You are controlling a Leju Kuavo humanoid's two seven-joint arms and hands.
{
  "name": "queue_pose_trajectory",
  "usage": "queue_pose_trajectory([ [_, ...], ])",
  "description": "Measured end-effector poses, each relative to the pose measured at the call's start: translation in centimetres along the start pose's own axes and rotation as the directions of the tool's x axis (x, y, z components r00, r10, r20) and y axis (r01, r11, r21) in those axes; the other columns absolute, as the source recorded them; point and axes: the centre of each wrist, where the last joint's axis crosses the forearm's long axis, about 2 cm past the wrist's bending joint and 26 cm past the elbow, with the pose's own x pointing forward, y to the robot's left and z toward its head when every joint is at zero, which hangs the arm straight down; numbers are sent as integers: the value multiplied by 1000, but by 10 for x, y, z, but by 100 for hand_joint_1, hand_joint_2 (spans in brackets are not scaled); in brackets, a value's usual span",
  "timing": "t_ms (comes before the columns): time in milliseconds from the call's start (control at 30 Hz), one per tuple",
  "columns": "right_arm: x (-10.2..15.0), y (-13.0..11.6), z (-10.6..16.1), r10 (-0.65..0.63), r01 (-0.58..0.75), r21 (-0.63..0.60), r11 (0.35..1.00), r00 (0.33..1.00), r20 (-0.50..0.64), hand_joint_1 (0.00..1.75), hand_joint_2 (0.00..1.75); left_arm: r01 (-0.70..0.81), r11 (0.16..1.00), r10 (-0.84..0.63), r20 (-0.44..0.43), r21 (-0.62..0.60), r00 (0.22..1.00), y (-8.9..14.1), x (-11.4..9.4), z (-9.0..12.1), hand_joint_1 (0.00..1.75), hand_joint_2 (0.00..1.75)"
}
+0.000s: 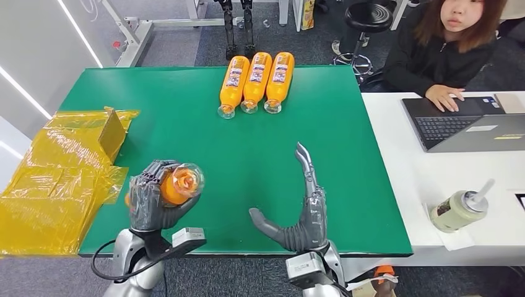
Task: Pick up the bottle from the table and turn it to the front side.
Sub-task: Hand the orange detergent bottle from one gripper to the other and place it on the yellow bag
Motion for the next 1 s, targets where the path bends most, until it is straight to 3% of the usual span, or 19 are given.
queue_pose_trajectory([
  [233, -13, -9, 16, 2, -1, 6, 1000, 1000, -28, 0, 175, 385, 906, -386, 30, -177, 922, 13, -50, 29, 175, 175],
  [433, -21, -15, 25, 4, -4, 9, 1000, 998, -56, 0, 175, 530, 809, -548, -1, -255, 836, 18, -94, 46, 175, 175],
  [600, -24, -16, 24, -3, 4, 19, 1000, 998, -58, 0, 175, 561, 737, -627, -72, -377, 776, 23, -137, 54, 175, 175],
  [667, -25, -16, 23, -4, 6, 25, 1000, 998, -60, 0, 175, 554, 708, -651, -100, -437, 753, 25, -151, 58, 161, 175],
  [700, -25, -16, 23, -6, 7, 28, 1000, 998, -60, 0, 175, 548, 692, -663, -116, -470, 739, 26, -156, 60, 135, 175],
  [800, -26, -16, 21, -13, 15, 33, 999, 998, -62, 0, 175, 532, 644, -701, -145, -549, 699, 29, -169, 65, 17, 175],
  [833, -26, -16, 20, -15, 17, 35, 999, 998, -63, 0, 175, 530, 631, -710, -147, -567, 688, 31, -172, 66, 0, 175],
  [1000, -29, -16, 16, -13, 16, 47, 999, 998, -61, 0, 175, 520, 592, -737, -153, -616, 658, 38, -185, 70, 0, 175],
])
